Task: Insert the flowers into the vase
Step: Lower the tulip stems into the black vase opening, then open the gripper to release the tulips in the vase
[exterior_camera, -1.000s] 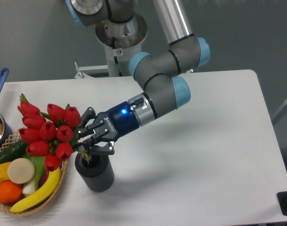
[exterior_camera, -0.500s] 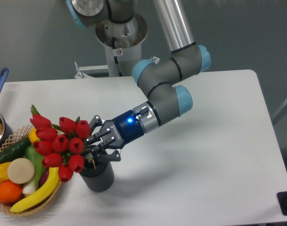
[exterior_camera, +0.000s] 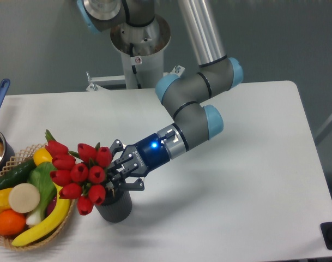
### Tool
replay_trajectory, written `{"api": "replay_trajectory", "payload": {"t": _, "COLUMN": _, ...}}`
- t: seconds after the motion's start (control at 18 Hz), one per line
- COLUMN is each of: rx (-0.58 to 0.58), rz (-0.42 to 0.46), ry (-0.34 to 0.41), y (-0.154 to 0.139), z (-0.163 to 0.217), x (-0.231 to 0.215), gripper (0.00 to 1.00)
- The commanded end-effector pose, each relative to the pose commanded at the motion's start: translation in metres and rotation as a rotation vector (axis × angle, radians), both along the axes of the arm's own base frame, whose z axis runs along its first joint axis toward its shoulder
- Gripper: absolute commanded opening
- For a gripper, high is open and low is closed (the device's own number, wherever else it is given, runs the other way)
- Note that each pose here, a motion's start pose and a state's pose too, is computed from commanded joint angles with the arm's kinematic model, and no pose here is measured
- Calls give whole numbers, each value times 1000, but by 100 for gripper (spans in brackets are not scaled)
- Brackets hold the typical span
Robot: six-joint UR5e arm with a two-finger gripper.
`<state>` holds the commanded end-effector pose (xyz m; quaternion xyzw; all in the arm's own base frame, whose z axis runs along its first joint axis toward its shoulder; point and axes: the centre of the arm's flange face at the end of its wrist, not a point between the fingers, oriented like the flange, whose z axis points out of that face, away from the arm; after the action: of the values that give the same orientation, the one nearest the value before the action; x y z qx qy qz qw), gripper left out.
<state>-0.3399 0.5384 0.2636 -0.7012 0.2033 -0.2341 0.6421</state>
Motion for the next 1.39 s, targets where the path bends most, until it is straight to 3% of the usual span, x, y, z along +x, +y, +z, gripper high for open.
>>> {"api": "replay_trajectory", "payload": {"t": 0.28, "rx": 3, "rz": -1, "ry": 7, "y": 0, "z": -7, "x": 0, "gripper": 31}}
{"api": "replay_trajectory", "payload": {"t": 0.44, "rx": 8, "rz": -2, "ry": 13, "y": 0, "z": -10, "x": 0, "gripper": 39}}
{"api": "replay_trajectory", "payload": {"t": 0.56, "rx": 9, "rz": -2, "ry": 14, "y": 0, "z": -10, "x": 0, "gripper": 52}}
{"api": "replay_trajectory", "payload": {"t": 0.78, "rx": 10, "rz": 4, "ry": 16, "y": -2, "z": -10, "x": -3, "gripper": 58}}
{"api": "replay_trajectory", "payload": {"t": 0.94, "rx": 11, "rz": 6, "ry": 18, "y": -4, "z": -11, "x": -4, "gripper": 87}}
{"api": "replay_trajectory", "payload": {"t": 1.11, "rx": 13, "rz": 12, "ry": 21, "y": -7, "z": -13, "x": -5, "gripper": 99}}
{"api": "replay_trajectory", "payload": {"t": 1.39, "rx": 9, "rz": 38, "ry": 18, "y": -24, "z": -11, "x": -8, "gripper": 100}}
